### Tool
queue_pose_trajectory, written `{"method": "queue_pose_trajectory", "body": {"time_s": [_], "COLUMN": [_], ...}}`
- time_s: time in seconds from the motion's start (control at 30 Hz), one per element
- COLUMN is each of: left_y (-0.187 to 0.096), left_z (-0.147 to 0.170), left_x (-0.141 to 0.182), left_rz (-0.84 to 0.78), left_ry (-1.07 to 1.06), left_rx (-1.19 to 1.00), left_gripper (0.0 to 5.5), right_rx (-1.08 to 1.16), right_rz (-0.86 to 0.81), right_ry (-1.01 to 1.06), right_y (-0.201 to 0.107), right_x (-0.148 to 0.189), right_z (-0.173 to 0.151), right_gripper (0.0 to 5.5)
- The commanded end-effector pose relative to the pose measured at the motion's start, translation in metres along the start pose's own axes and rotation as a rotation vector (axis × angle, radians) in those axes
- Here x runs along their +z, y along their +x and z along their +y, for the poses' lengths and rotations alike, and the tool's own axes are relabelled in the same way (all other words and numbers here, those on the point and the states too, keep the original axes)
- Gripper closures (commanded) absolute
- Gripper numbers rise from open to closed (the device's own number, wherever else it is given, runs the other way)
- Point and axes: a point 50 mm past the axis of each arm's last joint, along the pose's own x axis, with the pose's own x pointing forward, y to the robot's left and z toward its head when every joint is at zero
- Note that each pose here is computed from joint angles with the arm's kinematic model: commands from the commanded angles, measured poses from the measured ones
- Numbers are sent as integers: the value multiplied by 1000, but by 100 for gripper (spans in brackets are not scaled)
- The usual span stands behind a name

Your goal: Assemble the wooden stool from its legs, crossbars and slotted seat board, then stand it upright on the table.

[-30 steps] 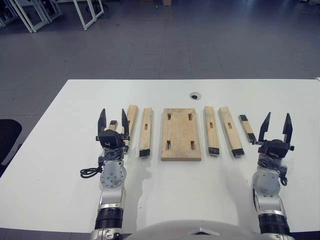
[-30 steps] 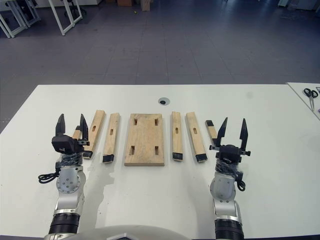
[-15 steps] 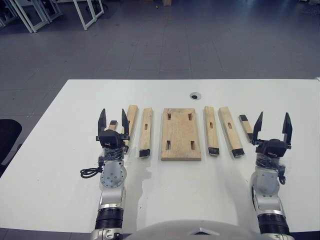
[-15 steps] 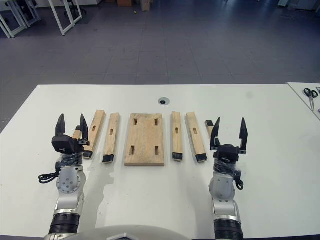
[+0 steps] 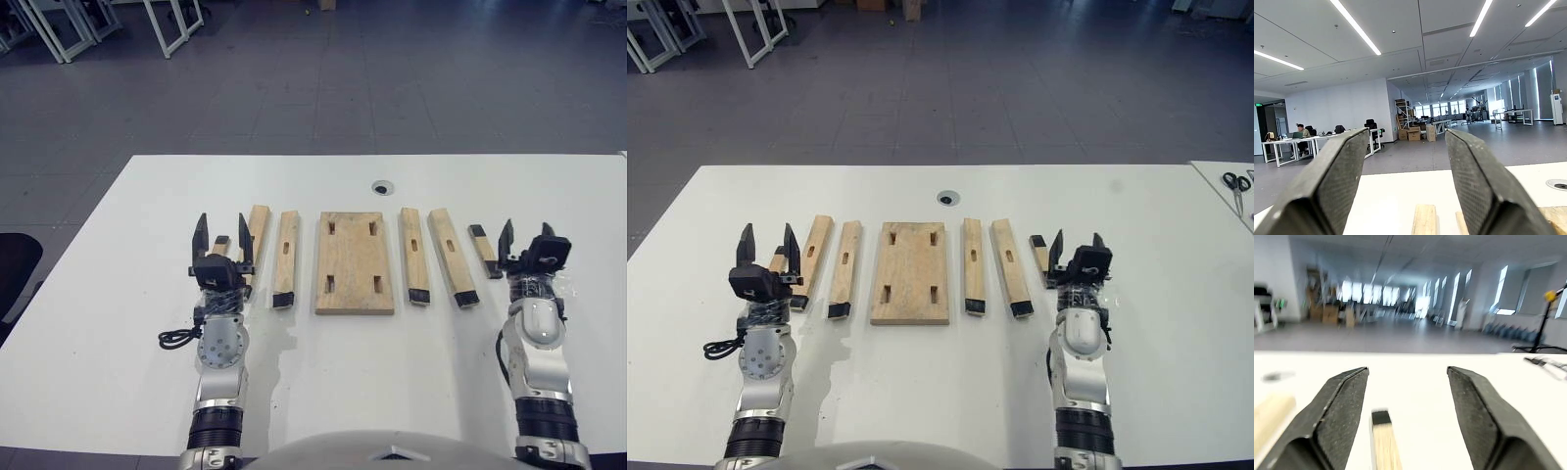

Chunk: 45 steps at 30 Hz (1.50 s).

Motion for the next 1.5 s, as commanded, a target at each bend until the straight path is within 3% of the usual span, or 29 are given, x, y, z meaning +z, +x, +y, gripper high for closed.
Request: {"method": "queue_pose_trajectory", "body": {"time_s": [0.03, 0.33, 0.83, 1.1, 1.17, 1.27, 1.33, 1.4, 1.5], "left_y": [0, -1, -3, -1, 2, 13, 36, 52, 57], "left_z": [0, 1, 1, 2, 3, 5, -1, -19, -34], "left_x": [-2, -2, -3, -4, -3, 2, 10, 20, 35], "left_rz": [19, 23, 37, 51, 52, 71, 149, 285, 364], "left_ry": [7, 7, 3, -10, -28, -88, -304, -556, -737], "left_rx": [8, 14, 18, 32, 45, 89, 110, -24, -180], "left_gripper": [268, 268, 268, 268, 268, 268, 268, 268, 268], "right_rx": [34, 146, 159, 202, 179, 160, 236, 358, 476], "right_rz": [268, 452, 531, 602, 544, 291, 94, -39, -115], "right_ry": [7, 1, -46, -15, 1, 39, 51, 37, 17], "right_y": [2, -8, 1, -3, 0, 13, 19, 18, 13], "right_x": [-9, -19, -42, -54, -47, -16, 17, 43, 58], "right_z": [-8, 2, -4, 3, 2, 4, 13, 26, 40], "right_gripper": [255, 255, 255, 407, 419, 419, 419, 419, 419]}}
